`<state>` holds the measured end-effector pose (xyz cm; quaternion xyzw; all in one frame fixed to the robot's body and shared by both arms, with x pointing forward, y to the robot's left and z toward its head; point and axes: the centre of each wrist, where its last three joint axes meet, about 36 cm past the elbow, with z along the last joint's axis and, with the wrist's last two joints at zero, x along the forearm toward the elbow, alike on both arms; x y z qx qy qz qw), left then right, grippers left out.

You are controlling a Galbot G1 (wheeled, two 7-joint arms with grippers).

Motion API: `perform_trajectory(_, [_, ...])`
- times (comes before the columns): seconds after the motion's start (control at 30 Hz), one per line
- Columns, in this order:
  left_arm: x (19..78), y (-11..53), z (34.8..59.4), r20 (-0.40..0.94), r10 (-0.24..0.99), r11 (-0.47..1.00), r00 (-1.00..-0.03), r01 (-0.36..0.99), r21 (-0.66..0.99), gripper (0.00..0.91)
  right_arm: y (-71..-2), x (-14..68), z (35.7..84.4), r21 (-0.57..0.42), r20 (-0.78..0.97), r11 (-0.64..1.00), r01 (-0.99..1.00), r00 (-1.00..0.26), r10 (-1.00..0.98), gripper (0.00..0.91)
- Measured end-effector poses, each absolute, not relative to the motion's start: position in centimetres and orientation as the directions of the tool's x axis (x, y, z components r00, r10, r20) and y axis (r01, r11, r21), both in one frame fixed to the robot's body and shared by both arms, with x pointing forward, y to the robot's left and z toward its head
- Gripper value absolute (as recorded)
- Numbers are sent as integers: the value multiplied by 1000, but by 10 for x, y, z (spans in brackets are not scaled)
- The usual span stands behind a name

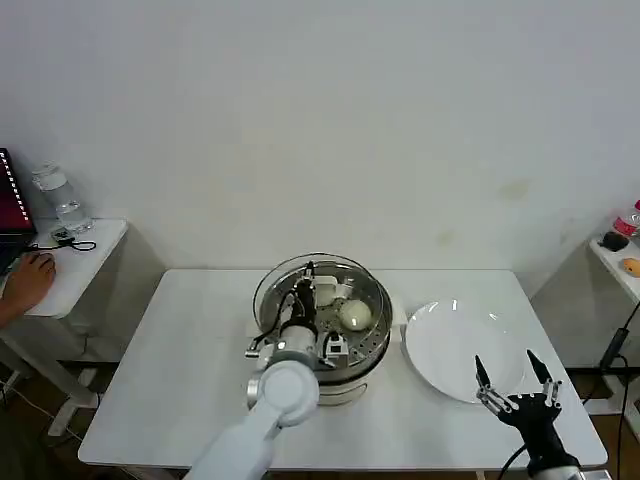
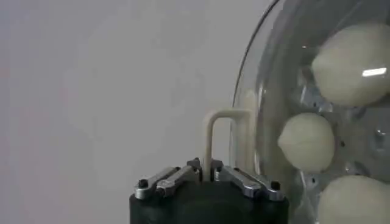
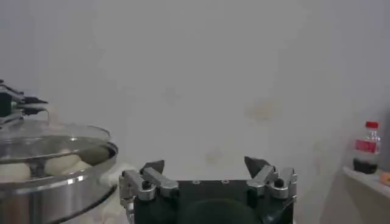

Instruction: Take steamed baozi put them in steamer then cover it.

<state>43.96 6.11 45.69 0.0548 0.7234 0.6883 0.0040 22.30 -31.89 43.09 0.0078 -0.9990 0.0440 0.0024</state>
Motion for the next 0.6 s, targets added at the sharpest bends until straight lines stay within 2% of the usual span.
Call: perform_trajectory(0.6, [428,47,444,99,95,38,-991,102,994,0,-319,222,430,-92,6,996,-17,-1000,-16,907])
